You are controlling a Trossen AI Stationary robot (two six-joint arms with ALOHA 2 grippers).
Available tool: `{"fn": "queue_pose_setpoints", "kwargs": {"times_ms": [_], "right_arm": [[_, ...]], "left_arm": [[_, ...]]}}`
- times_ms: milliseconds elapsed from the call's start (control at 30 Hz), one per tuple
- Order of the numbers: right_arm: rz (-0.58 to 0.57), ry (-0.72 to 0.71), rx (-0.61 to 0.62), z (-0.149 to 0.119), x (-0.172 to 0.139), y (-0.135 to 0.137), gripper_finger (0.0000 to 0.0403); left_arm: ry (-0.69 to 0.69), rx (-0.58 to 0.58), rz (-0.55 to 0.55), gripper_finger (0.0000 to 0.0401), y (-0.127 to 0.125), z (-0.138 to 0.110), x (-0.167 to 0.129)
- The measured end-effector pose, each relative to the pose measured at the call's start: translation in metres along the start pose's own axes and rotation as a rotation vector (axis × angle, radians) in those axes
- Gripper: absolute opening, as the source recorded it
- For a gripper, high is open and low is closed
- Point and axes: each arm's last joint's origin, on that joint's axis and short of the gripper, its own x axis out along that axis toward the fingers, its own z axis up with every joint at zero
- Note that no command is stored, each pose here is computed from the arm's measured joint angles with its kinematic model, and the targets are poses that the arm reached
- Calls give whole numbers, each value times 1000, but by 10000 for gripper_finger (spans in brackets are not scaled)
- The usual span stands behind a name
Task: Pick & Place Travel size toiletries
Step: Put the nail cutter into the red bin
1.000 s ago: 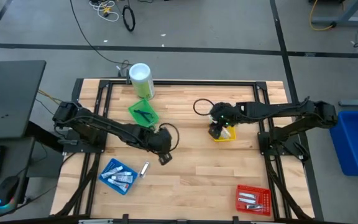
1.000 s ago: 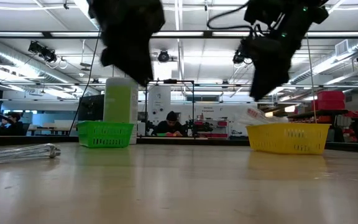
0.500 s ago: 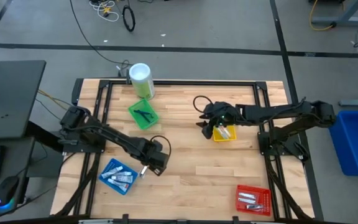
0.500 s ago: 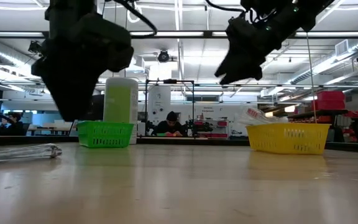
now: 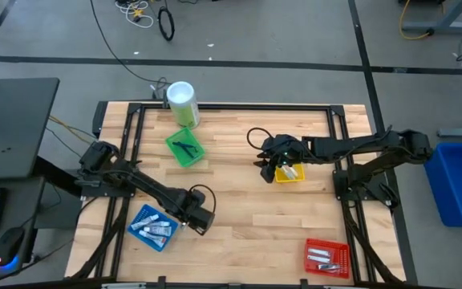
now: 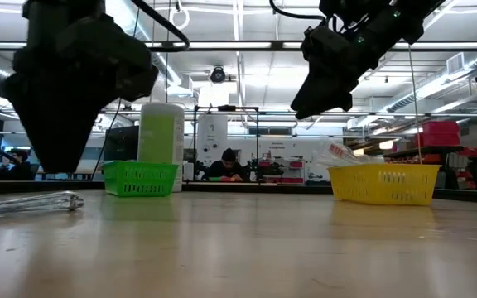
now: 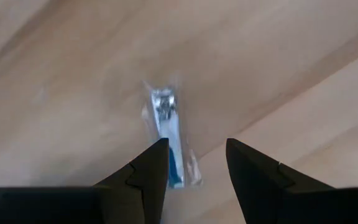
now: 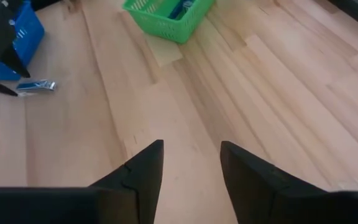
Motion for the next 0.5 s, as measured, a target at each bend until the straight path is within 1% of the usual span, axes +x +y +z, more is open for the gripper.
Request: {"fn": "queue_pose_setpoints", "kwargs": {"times_ms": [233, 333, 433, 500], "right_arm": [[8, 9, -8, -2, 0, 4, 157], [9, 14, 14, -3, 0, 4, 156], [9, 14, 15, -3, 0, 4, 158], [8, 16, 15, -3, 0, 4, 161]], "left_arm": [[-2, 0, 21, 169, -4, -3, 12], [11, 22, 59, 169, -3, -3, 19], [24, 20, 129, 169, 3, -2, 23], [22, 18, 141, 169, 4, -2, 27]]}}
